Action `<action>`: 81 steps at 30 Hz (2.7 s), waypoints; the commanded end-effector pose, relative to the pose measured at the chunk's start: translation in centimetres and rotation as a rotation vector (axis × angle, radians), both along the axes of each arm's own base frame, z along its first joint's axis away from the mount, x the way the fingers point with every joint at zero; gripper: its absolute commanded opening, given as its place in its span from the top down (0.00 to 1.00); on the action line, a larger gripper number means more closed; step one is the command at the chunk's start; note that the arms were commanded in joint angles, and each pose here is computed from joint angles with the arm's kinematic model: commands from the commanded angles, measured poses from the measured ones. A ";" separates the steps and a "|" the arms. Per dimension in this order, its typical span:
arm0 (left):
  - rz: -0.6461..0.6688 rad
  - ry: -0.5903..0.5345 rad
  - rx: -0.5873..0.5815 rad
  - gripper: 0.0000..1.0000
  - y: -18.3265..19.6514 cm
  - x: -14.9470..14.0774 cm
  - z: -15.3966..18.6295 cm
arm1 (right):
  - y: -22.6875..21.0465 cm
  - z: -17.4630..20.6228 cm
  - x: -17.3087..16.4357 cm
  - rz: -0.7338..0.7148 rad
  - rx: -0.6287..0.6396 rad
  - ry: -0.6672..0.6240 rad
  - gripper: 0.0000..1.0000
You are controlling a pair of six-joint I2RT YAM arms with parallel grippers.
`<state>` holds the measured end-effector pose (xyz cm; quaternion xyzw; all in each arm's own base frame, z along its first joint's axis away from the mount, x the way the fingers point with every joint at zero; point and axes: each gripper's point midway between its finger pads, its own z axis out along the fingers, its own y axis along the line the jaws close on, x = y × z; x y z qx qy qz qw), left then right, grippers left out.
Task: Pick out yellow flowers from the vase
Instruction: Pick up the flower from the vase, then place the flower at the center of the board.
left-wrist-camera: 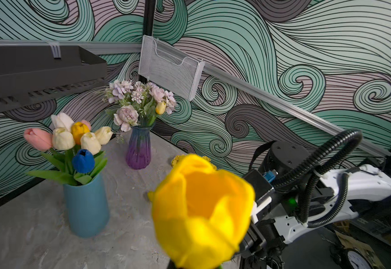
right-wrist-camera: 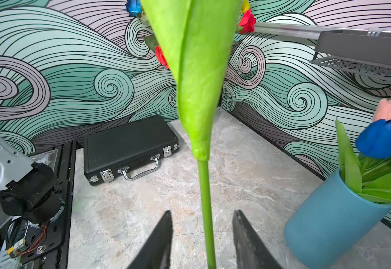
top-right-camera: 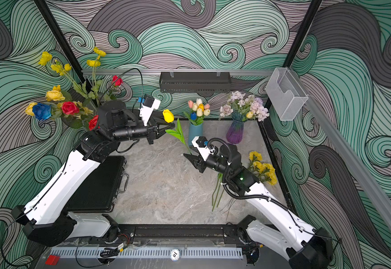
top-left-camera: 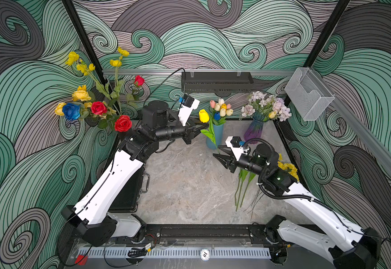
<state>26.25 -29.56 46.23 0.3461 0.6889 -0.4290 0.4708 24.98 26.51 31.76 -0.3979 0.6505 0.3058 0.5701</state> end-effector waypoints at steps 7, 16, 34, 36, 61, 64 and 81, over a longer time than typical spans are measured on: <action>-0.052 0.011 0.000 0.94 -0.9 -0.2 -0.7 | 0.4 -0.2 -0.4 0.023 -0.013 0.037 0.92; 0.355 -0.081 0.010 0.60 4.3 3.5 -1.2 | -2.5 -3.9 1.9 -0.228 -0.037 0.207 0.96; 0.847 -0.078 0.064 0.38 11.7 7.9 -7.0 | -17.6 -23.5 -2.3 -1.068 0.003 1.016 0.93; 0.828 -0.063 0.081 0.36 11.2 8.2 -7.5 | -17.8 -24.8 -2.4 -1.078 0.014 1.068 0.93; 0.658 -0.010 0.070 0.36 7.2 9.8 -8.0 | -19.0 -25.2 -1.2 -1.115 -0.090 1.042 0.56; 0.564 0.024 0.072 0.38 4.8 10.6 -8.0 | -18.9 -22.8 0.0 -1.078 -0.070 0.942 0.53; 0.313 0.230 0.049 0.53 -5.8 15.1 -8.1 | -17.8 -15.6 2.7 -0.947 0.118 0.629 0.47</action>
